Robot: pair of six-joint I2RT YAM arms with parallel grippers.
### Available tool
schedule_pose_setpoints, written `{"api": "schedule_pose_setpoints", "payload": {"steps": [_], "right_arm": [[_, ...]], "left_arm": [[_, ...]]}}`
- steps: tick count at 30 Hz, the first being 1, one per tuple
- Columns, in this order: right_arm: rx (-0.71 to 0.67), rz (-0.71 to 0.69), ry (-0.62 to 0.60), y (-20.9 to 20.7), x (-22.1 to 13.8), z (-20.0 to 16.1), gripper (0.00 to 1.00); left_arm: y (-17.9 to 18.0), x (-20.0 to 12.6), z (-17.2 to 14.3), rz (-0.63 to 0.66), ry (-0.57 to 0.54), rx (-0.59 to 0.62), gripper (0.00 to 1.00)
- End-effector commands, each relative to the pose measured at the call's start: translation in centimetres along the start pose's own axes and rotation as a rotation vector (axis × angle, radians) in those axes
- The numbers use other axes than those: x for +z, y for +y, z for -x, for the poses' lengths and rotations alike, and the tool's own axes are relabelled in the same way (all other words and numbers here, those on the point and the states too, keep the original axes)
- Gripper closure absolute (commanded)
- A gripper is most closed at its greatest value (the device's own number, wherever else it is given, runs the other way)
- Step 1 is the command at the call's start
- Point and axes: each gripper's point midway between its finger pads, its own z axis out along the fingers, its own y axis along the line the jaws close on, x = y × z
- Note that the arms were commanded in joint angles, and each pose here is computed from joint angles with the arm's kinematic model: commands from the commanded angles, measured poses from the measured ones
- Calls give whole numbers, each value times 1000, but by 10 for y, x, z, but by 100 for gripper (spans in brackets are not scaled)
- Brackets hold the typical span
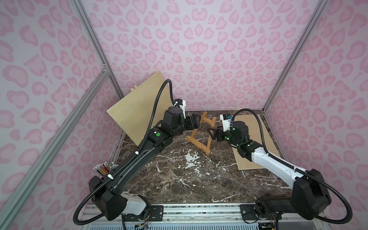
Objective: Disassemble the easel
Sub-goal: Adjust the easel at the center of the board.
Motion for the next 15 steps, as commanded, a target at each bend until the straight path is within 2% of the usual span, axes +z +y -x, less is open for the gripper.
{"api": "schedule_pose_setpoints", "payload": {"steps": [1, 4, 8, 12, 15], "right_arm": [[-21, -26, 44, -6, 13, -12, 25], [-13, -51, 80, -13, 25, -23, 32], [-3, -70, 69, -20, 28, -28, 36], [0, -62, 88, -21, 36, -35, 47], [2, -72, 76, -24, 38, -37, 50]], "left_arm": [[22, -3, 14, 34, -98, -81, 16], [50, 1, 5, 58, -78, -150, 15], [74, 11, 1, 87, -38, -188, 14], [82, 25, -2, 85, 22, -210, 15], [86, 35, -11, 85, 53, -233, 16]]}}
